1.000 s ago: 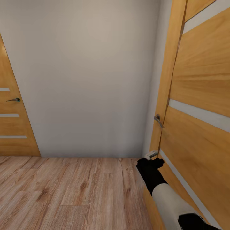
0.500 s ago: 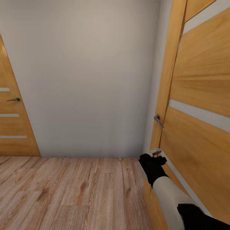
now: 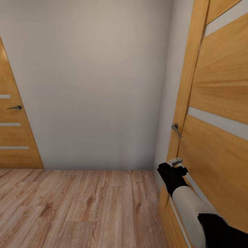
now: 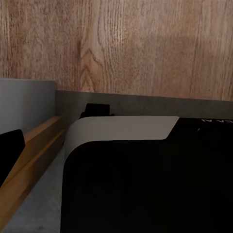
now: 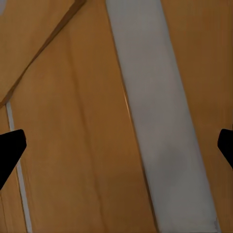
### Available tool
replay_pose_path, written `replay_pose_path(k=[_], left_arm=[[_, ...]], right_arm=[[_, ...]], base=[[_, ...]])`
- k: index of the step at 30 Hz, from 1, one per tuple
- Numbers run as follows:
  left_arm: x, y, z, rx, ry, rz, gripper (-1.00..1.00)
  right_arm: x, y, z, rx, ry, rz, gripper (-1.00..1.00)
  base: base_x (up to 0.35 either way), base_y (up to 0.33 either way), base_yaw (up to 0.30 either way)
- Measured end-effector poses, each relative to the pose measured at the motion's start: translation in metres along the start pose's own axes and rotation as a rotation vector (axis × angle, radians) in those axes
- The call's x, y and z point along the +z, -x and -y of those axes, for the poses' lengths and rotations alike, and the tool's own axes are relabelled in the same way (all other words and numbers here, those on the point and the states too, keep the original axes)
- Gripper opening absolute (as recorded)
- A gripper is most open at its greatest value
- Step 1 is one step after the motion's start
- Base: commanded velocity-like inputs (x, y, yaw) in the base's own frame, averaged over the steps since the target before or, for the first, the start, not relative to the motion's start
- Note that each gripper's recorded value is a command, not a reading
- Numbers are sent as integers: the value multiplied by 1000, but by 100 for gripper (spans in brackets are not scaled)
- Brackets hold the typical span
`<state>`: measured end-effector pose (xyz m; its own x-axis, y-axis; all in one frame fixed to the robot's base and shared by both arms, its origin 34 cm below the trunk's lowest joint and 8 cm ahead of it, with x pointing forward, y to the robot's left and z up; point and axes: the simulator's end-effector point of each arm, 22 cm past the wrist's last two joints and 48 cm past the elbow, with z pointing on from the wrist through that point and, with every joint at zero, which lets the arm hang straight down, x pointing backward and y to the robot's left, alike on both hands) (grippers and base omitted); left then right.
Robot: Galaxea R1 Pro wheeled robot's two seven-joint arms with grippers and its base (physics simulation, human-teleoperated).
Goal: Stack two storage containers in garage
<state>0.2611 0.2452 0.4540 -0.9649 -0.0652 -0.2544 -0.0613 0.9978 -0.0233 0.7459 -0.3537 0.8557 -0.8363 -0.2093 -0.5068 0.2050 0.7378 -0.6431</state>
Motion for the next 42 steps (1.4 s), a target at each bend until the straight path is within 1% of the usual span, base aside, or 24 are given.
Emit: replay_pose_path(k=[5, 7, 11, 18, 20, 34, 35, 36, 39, 40, 41, 42], left_arm=[[0, 0, 0, 0, 0, 0, 100], [0, 0, 0, 0, 0, 0, 100], [0, 0, 0, 0, 0, 0, 100], [0, 0, 0, 0, 0, 0, 100], [0, 0, 0, 0, 0, 0, 100], [0, 0, 0, 0, 0, 0, 100], [0, 0, 0, 0, 0, 0, 100], [0, 0, 0, 0, 0, 0, 100], [0, 0, 0, 1, 0, 0, 100], [0, 0, 0, 1, 1, 0, 100], [0, 0, 0, 1, 0, 0, 100], [0, 0, 0, 1, 0, 0, 100]], right_arm=[[5, -1, 9, 2, -15, -4, 100], [5, -1, 9, 6, -12, -7, 100], [4, 2, 10, 31, 0, -22, 100], [3, 3, 10, 43, 6, -31, 100], [3, 5, 11, 56, 13, -33, 100], [2, 8, 14, 50, 2, -29, 100], [1, 8, 15, 44, -4, -26, 100], [-2, 11, 14, 27, -15, -20, 100], [-21, 21, -14, 20, 30, 4, 100], [-25, 23, -19, 19, 37, 9, 100], [-32, 26, -29, 17, 53, 17, 100], [-33, 27, -30, 16, 55, 19, 100]], base=[[0, 0, 0], [0, 0, 0], [0, 0, 0], [0, 0, 0], [0, 0, 0], [0, 0, 0], [0, 0, 0], [0, 0, 0], [0, 0, 0], [0, 0, 0], [0, 0, 0], [0, 0, 0]])
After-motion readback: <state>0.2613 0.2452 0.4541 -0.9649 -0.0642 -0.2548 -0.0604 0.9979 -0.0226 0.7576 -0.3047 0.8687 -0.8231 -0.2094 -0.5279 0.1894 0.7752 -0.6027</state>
